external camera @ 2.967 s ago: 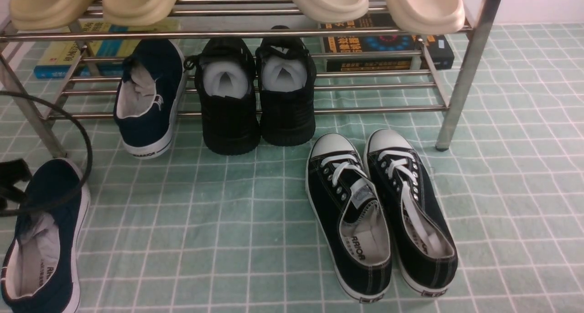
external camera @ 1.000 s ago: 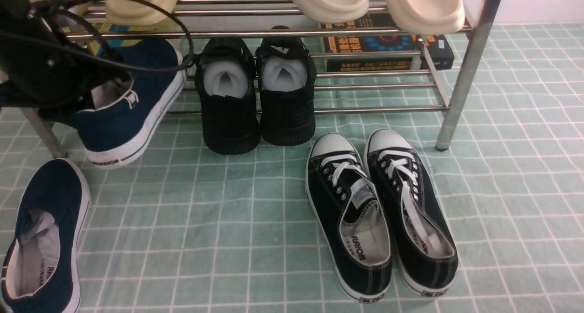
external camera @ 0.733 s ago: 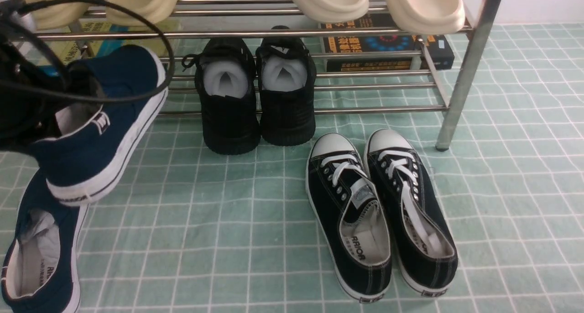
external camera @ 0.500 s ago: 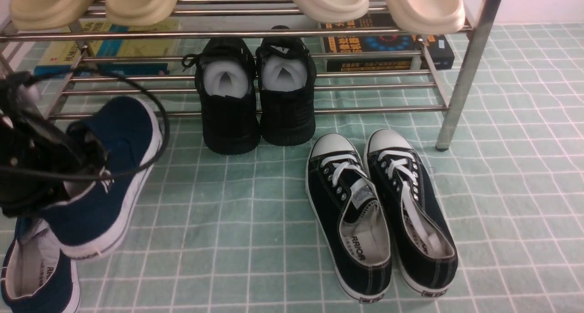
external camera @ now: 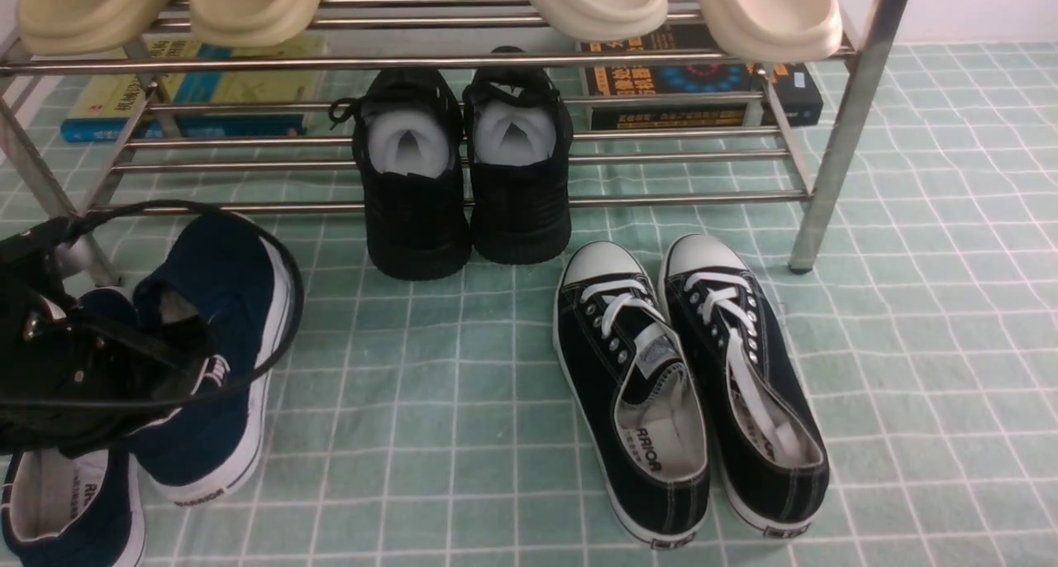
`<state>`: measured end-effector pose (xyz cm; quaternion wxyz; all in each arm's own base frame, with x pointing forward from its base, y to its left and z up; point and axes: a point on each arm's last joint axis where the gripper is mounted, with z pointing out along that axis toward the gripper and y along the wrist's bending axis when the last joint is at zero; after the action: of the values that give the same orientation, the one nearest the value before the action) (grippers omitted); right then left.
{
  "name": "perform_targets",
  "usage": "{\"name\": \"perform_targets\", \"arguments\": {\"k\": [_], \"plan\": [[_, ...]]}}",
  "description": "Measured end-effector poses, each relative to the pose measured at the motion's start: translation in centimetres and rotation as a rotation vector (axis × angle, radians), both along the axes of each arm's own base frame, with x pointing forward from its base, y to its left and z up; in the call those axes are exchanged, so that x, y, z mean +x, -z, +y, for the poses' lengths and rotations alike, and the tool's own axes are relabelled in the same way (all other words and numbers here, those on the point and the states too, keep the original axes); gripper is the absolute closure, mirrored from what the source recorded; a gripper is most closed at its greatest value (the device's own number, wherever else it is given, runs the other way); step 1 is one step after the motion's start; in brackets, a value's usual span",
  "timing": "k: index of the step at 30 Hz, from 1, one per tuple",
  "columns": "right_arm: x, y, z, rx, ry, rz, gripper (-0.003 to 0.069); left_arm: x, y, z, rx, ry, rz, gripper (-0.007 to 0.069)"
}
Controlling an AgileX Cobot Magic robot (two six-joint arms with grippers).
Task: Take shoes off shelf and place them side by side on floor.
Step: 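Set the held shoe down on the floor in front of the rack with the left gripper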
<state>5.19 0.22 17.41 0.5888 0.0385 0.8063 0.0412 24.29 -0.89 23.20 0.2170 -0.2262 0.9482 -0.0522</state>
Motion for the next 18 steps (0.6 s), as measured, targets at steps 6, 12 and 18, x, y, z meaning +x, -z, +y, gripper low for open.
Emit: {"name": "perform_targets", "arguments": {"k": [6, 12, 18], "plan": [[0.0, 0.0, 0.0, 0.0, 0.0, 0.0, 0.042, 0.1, 0.6, 0.0, -0.004, -0.012, 0.019, 0.0589], [0.0, 0.0, 0.0, 0.0, 0.0, 0.0, 0.042, 0.7, 1.9, 0.0, -0.001, -0.011, 0.062, 0.0494], [0.0, 0.0, 0.0, 0.0, 0.0, 0.0, 0.042, 1.2, 0.9, 0.2, 0.041, 0.021, 0.036, 0.0367]]}}
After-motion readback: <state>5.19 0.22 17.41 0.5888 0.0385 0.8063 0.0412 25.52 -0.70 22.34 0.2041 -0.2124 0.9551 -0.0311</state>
